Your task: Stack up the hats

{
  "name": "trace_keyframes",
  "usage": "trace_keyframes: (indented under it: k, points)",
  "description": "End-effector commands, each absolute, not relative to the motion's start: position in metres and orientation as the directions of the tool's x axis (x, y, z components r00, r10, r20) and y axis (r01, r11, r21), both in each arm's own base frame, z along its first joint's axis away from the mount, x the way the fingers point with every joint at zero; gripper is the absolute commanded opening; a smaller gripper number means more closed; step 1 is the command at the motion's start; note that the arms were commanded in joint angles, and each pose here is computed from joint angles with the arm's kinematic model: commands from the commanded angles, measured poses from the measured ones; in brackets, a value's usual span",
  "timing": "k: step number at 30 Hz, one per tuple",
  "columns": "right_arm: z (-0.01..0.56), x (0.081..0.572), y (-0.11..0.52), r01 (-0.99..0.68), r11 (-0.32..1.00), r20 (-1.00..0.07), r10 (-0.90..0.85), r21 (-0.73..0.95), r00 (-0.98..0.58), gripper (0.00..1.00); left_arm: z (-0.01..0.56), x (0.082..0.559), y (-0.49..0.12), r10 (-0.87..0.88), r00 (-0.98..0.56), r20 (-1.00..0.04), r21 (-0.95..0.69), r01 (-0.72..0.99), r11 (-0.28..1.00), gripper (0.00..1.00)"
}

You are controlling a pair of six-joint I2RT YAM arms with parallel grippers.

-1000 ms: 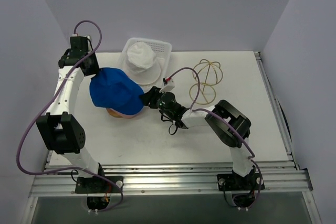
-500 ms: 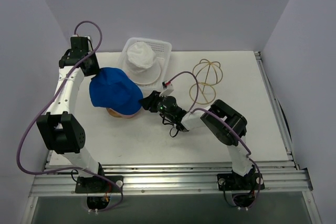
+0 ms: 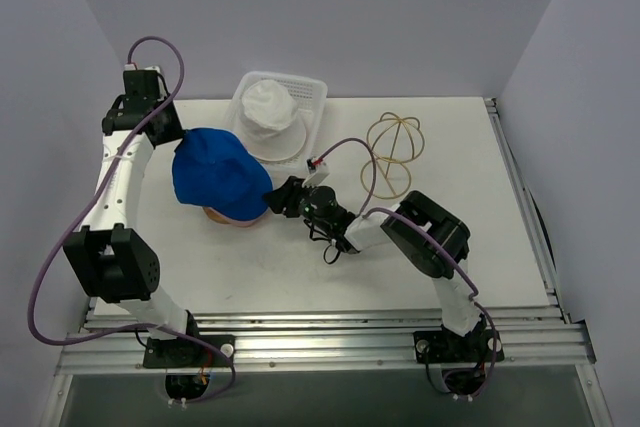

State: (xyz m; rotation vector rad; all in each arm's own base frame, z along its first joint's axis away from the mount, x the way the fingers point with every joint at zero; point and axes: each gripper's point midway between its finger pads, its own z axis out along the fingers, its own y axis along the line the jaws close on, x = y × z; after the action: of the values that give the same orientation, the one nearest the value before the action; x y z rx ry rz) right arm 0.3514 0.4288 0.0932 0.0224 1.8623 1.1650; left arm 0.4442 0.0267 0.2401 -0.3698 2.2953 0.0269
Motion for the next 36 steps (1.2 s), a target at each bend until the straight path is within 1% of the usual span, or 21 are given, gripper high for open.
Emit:
trace_keyframes:
  k: [1, 7, 10, 16, 17, 19, 20, 23, 27, 28, 31, 34, 36]
  points:
    - [0.116, 0.347, 0.438, -0.482, 0.528, -0.710, 0.440, 0.700, -0.549, 0.41, 0.274, 0.444, 0.033, -0.275, -0.553, -0.786, -0.130, -0.287, 0.949, 0.31]
    - [0.114, 0.344, 0.444, -0.493, 0.521, -0.713, 0.424, 0.697, -0.559, 0.42, 0.263, 0.448, 0.031, -0.280, -0.579, -0.766, -0.138, -0.277, 0.951, 0.31]
    - [0.115, 0.343, 0.447, -0.506, 0.519, -0.720, 0.410, 0.689, -0.559, 0.42, 0.258, 0.449, 0.030, -0.285, -0.587, -0.758, -0.146, -0.273, 0.951, 0.27]
    - [0.098, 0.338, 0.458, -0.524, 0.586, -0.768, 0.306, 0.618, -0.563, 0.46, 0.255, 0.452, 0.030, -0.295, -0.592, -0.751, -0.162, -0.267, 0.950, 0.26]
    - [0.094, 0.341, 0.457, -0.520, 0.621, -0.786, 0.281, 0.586, -0.550, 0.46, 0.255, 0.451, 0.030, -0.295, -0.592, -0.751, -0.162, -0.267, 0.950, 0.26]
    - [0.092, 0.335, 0.461, -0.528, 0.644, -0.803, 0.247, 0.554, -0.542, 0.47, 0.254, 0.452, 0.030, -0.294, -0.594, -0.749, -0.164, -0.264, 0.950, 0.26]
    - [0.091, 0.339, 0.457, -0.512, 0.673, -0.814, 0.245, 0.534, -0.527, 0.47, 0.253, 0.452, 0.030, -0.292, -0.597, -0.747, -0.163, -0.262, 0.951, 0.26]
    - [0.101, 0.338, 0.454, -0.519, 0.676, -0.826, 0.250, 0.523, -0.506, 0.48, 0.252, 0.452, 0.028, -0.288, -0.602, -0.745, -0.168, -0.249, 0.954, 0.25]
    - [0.111, 0.337, 0.451, -0.540, 0.676, -0.841, 0.233, 0.501, -0.488, 0.50, 0.254, 0.456, 0.025, -0.279, -0.596, -0.753, -0.176, -0.226, 0.958, 0.18]
    - [0.112, 0.338, 0.450, -0.544, 0.676, -0.844, 0.230, 0.497, -0.484, 0.51, 0.254, 0.456, 0.023, -0.279, -0.597, -0.752, -0.182, -0.219, 0.959, 0.14]
    - [0.111, 0.335, 0.451, -0.558, 0.676, -0.851, 0.209, 0.481, -0.481, 0.51, 0.255, 0.456, 0.023, -0.276, -0.595, -0.755, -0.180, -0.216, 0.959, 0.10]
    - [0.110, 0.331, 0.452, -0.568, 0.669, -0.852, 0.203, 0.480, -0.482, 0.51, 0.261, 0.453, 0.023, -0.279, -0.589, -0.759, -0.184, -0.217, 0.959, 0.10]
    - [0.111, 0.330, 0.452, -0.572, 0.665, -0.853, 0.201, 0.480, -0.482, 0.51, 0.270, 0.451, 0.022, -0.287, -0.567, -0.772, -0.196, -0.218, 0.956, 0.15]
